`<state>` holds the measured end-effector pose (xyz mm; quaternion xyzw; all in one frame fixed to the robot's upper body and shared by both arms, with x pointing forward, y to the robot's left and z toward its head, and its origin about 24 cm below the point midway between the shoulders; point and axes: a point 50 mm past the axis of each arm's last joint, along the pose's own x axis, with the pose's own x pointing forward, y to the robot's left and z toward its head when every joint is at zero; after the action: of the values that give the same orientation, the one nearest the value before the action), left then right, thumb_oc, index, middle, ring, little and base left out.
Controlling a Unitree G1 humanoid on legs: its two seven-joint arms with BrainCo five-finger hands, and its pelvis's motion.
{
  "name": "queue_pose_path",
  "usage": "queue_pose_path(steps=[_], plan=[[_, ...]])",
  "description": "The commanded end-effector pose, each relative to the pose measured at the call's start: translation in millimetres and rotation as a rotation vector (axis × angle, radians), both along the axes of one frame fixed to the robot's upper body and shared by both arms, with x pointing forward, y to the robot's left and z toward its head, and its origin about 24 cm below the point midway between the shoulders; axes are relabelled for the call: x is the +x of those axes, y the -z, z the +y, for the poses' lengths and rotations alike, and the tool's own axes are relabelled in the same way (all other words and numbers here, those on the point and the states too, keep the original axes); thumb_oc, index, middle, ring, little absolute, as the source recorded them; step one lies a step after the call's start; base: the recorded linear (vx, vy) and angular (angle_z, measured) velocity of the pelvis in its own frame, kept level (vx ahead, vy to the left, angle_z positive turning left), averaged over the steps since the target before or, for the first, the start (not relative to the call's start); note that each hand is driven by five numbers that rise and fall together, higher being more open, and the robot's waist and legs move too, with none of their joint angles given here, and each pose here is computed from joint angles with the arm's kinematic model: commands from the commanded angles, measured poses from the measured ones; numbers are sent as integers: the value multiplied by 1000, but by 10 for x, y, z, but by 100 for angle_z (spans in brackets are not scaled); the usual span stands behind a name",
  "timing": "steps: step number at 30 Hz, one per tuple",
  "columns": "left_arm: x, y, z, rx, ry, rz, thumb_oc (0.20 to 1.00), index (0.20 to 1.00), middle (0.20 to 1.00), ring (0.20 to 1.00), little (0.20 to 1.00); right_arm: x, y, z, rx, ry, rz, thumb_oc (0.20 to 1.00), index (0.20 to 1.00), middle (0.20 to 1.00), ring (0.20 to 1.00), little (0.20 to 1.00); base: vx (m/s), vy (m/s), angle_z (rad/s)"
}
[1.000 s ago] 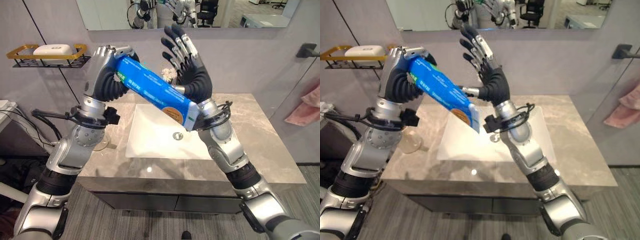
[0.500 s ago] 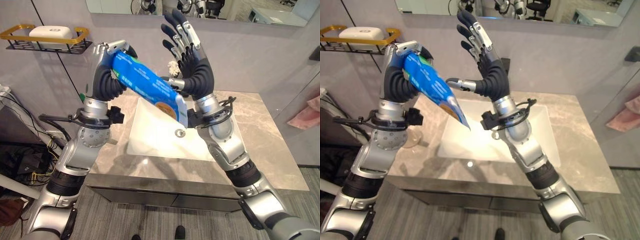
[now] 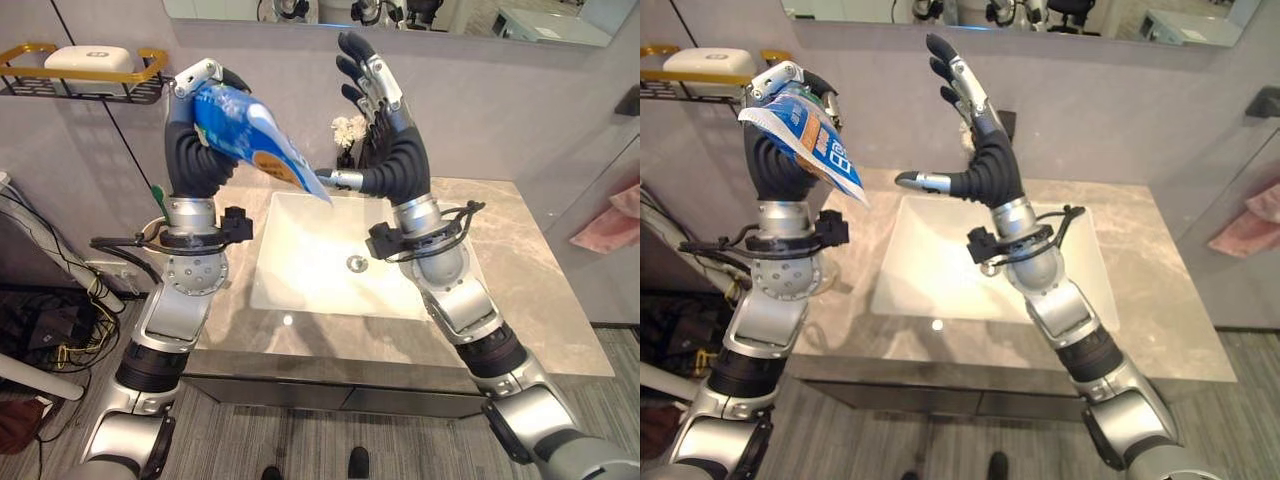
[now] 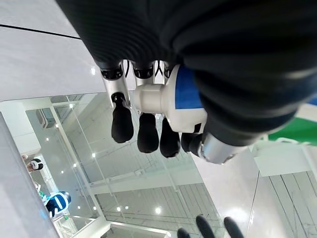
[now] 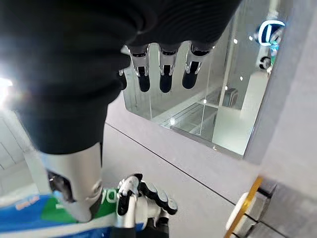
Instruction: Put brush and paste in cup on sink, flatten towel.
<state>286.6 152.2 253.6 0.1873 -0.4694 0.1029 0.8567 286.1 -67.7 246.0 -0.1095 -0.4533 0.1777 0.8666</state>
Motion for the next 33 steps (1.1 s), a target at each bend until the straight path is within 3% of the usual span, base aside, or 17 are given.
queue_pose_path(steps=[1,14,26,33], plan=[[70,-285,-21,41,-62,-101,200,200,200,200,200,-138,-300,90,12,-21,-167,1000,1000,1000,1000,1000,0,0,0],[202,-214,-34,81,-118,-42,200,200,200,200,200,-396,-415,471,82,-275,-160,1000,1000,1000,1000,1000,0,-6,0],[217,-35,-93,98,-109,21,200,200,200,200,200,-570,-522,570,266,-445,-118,1000,1000,1000,1000,1000,0,-3,-1],[127,-9,-158,146,-75,-1,200,200,200,200,200,-515,-453,558,286,-453,-61,1000,1000,1000,1000,1000,0,0,0]])
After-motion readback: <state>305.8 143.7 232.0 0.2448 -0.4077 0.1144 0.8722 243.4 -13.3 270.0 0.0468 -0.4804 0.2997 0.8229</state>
